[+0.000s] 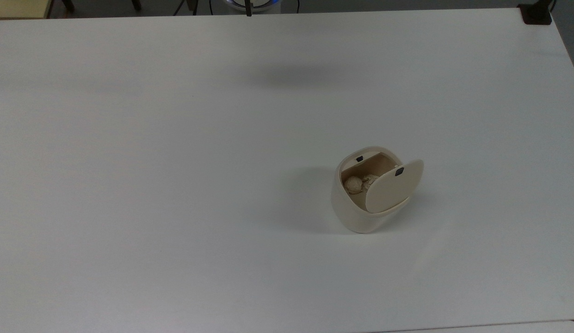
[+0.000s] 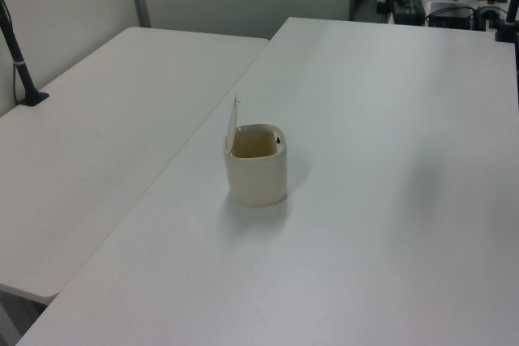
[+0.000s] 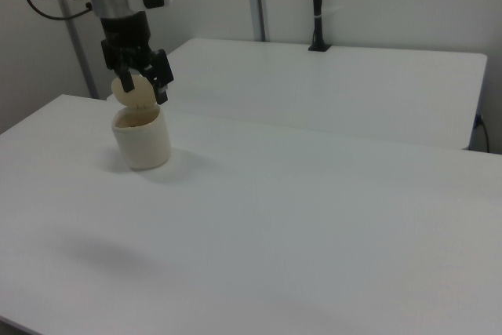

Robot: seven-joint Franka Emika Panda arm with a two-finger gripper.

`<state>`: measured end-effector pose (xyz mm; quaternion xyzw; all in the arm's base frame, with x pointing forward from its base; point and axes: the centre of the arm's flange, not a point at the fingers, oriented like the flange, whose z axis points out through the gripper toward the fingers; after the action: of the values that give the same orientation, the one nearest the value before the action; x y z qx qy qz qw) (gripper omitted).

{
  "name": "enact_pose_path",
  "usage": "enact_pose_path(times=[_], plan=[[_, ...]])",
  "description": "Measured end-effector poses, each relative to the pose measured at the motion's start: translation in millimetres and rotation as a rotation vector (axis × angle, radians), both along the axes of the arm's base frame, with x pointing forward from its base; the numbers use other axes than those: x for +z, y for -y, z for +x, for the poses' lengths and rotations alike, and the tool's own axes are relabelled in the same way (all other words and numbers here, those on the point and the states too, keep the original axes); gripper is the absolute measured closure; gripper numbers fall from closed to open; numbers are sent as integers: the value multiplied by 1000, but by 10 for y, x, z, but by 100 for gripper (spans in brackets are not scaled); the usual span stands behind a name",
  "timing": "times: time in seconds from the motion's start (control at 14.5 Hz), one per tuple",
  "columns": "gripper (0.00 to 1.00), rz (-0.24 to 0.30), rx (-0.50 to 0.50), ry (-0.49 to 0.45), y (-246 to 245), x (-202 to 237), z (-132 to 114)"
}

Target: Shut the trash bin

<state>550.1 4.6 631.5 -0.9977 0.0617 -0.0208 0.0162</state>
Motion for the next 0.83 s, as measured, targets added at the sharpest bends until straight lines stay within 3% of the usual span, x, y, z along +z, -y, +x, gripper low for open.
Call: enact_pose_path(times=[0.83], plan=[[0, 0, 7, -1, -38, -5, 2]])
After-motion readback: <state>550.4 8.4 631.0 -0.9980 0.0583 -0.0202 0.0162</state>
